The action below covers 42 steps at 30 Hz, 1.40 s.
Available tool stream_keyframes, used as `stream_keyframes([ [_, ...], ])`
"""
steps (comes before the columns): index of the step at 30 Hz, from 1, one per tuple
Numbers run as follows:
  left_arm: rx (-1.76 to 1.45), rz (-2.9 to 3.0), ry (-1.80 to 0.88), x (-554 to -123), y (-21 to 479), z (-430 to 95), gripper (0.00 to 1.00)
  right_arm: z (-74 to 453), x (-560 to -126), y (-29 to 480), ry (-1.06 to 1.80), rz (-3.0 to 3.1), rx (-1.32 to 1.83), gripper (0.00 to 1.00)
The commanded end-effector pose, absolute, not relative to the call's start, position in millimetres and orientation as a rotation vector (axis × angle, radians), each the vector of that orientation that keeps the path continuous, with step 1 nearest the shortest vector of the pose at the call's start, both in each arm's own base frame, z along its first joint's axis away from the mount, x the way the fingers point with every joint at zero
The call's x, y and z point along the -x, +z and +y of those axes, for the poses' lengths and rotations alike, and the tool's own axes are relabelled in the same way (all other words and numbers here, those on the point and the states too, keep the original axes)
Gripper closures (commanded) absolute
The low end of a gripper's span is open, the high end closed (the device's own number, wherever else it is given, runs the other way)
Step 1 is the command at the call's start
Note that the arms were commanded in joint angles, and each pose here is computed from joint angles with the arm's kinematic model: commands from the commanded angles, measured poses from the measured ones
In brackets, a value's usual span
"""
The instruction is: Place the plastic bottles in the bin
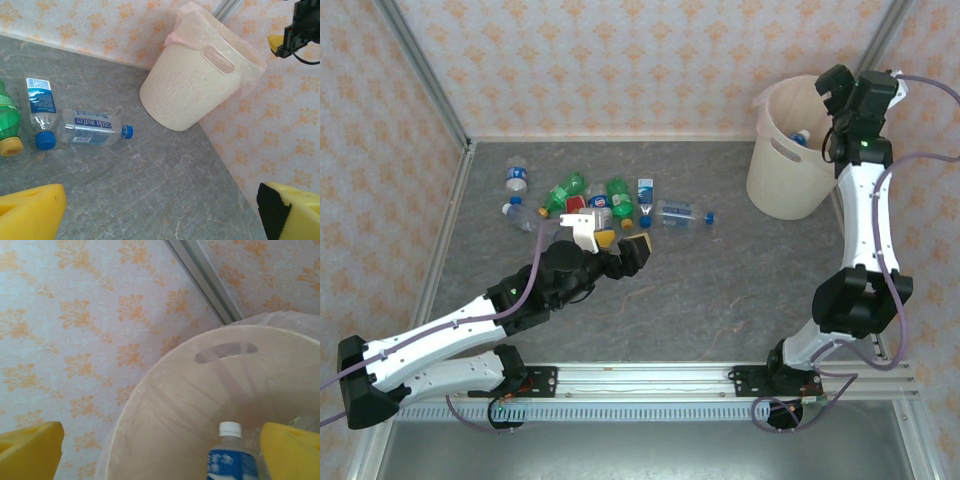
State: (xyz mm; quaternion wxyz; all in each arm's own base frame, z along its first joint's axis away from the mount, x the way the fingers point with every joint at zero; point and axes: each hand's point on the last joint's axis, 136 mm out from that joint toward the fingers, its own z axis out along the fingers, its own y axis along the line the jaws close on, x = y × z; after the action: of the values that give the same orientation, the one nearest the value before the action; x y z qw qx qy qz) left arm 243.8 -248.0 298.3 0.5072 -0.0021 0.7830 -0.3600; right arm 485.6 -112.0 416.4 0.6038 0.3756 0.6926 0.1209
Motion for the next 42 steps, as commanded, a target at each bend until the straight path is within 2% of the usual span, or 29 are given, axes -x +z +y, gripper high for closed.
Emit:
stream_keyframes([
  [1, 0.063, 1.849, -0.832, -250, 309, -240, 0.01, -91, -464, 451, 0.350, 1.543, -0.793, 0.00],
  [12, 0.339, 1.816, -0.672, -263, 293, -193, 0.01, 33, -431, 443, 0.486, 1.663, -0.510, 0.00],
  [18, 0.352, 1.798, -0.708, -260, 292, -191, 0.01, 114, -424, 393, 0.528, 1.827, -0.295, 0.00],
  [22, 0.351, 1.807, -0.723, -258, 289, -193, 0.01, 152, -424, 335, 0.539, 1.956, -0.195, 0.00],
  [33, 0.328, 1.828, -0.729, -257, 287, -197, 0.01, 193, -448, 190, 0.520, 2.278, -0.069, 0.00],
  [42, 0.325, 1.837, -0.712, -256, 283, -194, 0.01, 210, -466, 118, 0.501, 2.441, -0.013, 0.00],
])
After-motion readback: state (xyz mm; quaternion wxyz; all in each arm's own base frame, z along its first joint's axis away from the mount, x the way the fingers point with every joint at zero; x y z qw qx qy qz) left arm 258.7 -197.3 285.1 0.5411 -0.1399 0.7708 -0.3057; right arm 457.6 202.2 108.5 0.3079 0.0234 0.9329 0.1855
